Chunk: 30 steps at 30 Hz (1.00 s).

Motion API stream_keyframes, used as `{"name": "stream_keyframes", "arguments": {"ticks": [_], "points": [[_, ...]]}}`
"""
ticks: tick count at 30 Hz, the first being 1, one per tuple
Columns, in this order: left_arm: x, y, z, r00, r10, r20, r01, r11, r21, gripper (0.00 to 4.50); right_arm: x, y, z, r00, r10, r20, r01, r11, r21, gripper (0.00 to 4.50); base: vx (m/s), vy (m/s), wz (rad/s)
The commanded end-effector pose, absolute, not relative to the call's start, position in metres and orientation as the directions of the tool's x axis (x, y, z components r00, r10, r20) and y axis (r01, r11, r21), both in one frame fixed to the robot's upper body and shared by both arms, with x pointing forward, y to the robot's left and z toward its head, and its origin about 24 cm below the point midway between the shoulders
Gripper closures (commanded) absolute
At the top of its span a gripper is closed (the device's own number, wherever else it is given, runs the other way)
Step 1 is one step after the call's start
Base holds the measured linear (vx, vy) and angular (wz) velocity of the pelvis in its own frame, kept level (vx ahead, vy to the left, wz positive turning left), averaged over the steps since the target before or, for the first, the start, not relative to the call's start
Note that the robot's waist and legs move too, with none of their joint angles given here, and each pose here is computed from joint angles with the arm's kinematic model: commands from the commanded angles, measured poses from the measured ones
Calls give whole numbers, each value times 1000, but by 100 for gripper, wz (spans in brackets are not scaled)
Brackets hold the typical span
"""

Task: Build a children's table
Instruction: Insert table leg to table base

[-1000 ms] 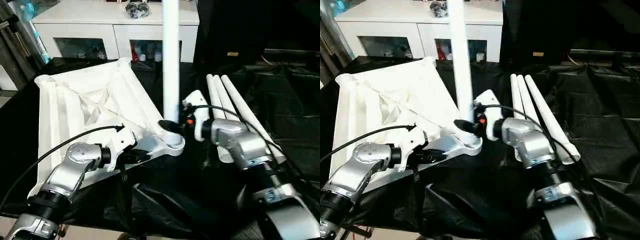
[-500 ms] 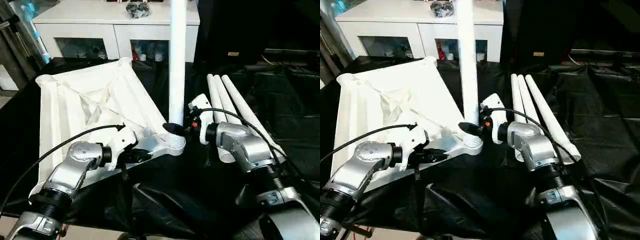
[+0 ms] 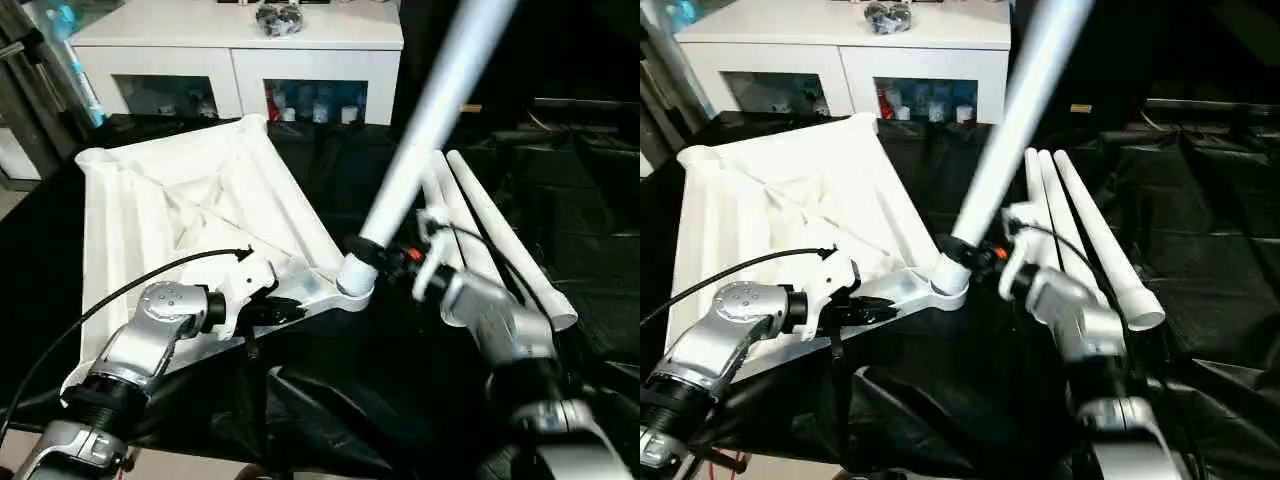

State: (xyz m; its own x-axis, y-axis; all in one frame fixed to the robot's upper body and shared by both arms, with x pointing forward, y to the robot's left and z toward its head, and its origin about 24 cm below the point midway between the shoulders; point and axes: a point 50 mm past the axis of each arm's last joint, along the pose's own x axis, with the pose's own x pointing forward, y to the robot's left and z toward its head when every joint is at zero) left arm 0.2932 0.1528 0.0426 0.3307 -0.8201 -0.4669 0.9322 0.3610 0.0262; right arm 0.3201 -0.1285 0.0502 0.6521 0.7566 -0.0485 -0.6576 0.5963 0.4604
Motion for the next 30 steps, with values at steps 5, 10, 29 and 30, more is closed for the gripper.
{"name": "stream_keyframes", "arguments": {"ticks": [5,10,29,30], "points": [[301,149,49,360,-825,-436,927,368,68,450,299,-131,23,665,732,-146,-644,662,383,263,0,0,0],[304,148,50,366,-821,-438,926,370,79,450,297,-128,24,680,714,-167,-660,695,286,263,0,0,0],[298,145,50,281,-831,-480,957,278,78,450,312,-100,29,334,853,-400,-898,417,139,263,0,0,0],[298,146,51,272,-833,-483,960,268,78,450,313,-101,28,316,856,-410,-906,401,139,263,0,0,0]]}}
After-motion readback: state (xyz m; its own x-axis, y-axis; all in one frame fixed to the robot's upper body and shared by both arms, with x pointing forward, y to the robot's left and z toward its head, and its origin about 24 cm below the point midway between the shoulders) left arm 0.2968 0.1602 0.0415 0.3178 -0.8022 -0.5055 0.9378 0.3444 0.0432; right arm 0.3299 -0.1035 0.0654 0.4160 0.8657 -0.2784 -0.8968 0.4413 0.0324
